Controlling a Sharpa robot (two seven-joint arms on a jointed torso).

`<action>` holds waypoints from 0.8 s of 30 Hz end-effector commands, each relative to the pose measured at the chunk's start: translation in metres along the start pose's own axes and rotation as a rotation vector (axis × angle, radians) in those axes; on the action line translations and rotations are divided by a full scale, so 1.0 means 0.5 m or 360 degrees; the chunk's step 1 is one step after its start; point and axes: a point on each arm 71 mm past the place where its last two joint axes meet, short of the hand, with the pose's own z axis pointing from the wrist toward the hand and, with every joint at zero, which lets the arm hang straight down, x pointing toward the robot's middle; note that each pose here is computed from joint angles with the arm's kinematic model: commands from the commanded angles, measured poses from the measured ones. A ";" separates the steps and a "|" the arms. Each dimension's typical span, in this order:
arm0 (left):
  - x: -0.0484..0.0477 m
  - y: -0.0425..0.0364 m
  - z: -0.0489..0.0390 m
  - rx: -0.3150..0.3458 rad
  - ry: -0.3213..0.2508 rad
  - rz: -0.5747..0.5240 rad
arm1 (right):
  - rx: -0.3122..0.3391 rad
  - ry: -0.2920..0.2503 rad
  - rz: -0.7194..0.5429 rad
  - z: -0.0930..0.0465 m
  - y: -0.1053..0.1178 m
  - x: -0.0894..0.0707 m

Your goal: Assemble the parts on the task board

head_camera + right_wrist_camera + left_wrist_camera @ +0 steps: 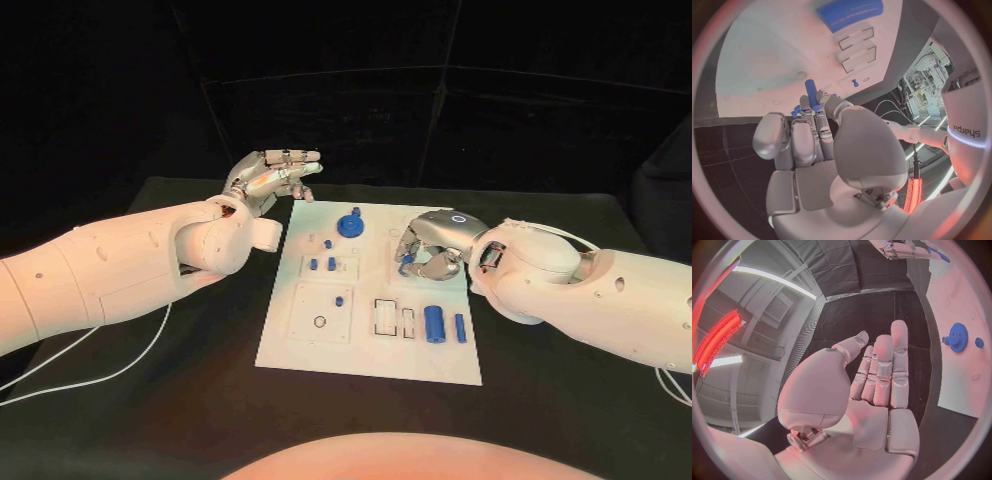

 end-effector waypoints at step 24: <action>0.013 -0.002 0.003 0.0014 0.0037 -0.0021 | -0.0551 -0.0032 0.0182 0.064 0.220 0.045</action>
